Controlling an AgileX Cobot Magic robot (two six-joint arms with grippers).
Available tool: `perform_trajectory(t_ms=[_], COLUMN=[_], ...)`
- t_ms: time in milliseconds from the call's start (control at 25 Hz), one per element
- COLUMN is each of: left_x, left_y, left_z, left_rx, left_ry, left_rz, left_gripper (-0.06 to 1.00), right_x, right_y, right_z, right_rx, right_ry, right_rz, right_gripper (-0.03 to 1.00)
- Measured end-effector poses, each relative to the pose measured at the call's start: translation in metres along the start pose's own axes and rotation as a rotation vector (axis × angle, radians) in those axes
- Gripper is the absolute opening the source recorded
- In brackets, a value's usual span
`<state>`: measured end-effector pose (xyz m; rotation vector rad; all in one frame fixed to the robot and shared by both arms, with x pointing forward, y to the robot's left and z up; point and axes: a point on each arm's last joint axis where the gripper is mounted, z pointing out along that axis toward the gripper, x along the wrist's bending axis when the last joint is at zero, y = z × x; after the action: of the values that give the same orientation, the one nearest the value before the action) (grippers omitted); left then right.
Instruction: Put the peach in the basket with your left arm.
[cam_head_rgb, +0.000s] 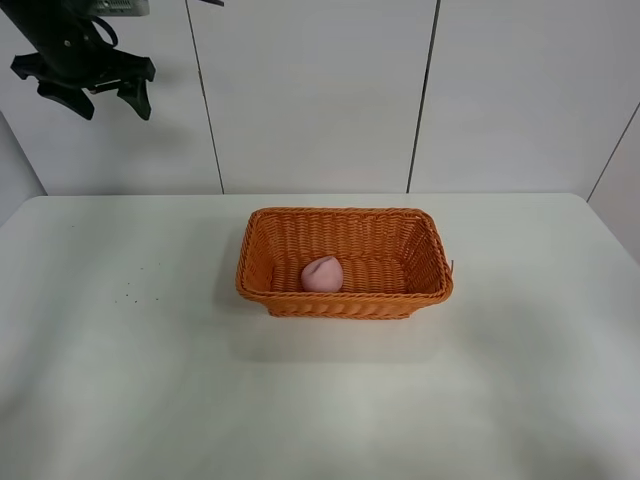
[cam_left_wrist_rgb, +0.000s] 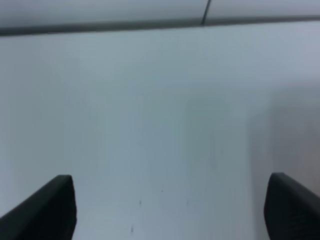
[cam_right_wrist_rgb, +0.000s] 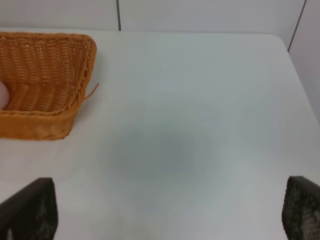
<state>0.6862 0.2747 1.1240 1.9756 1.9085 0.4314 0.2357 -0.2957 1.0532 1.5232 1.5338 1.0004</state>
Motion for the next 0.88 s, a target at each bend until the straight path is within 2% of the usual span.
perform_trajectory(t_ms=[240, 520, 800, 880], left_x=[0.001, 0.003, 0.006, 0.007], left_y=[-0.059, -0.173, -0.294, -0.320], left_z=[-0.019, -0.055, -0.078, -0.083], left_rx=[0.149, 0.300, 0.326, 0.271], left_ry=[0.003, 0.006, 0.007, 0.006], left_rz=[0.007, 0.005, 0.004, 0.004], left_gripper=[0.78, 0.78, 0.78, 0.78], right_x=[0.000, 0.000, 0.000, 0.000], right_y=[0.000, 0.000, 0.000, 0.000], right_z=[0.000, 0.000, 0.000, 0.000], right_rx=[0.000, 0.000, 0.000, 0.000], right_ry=[0.000, 0.000, 0.000, 0.000], right_rz=[0.000, 0.000, 0.000, 0.000], right_gripper=[0.69, 0.69, 0.69, 0.69])
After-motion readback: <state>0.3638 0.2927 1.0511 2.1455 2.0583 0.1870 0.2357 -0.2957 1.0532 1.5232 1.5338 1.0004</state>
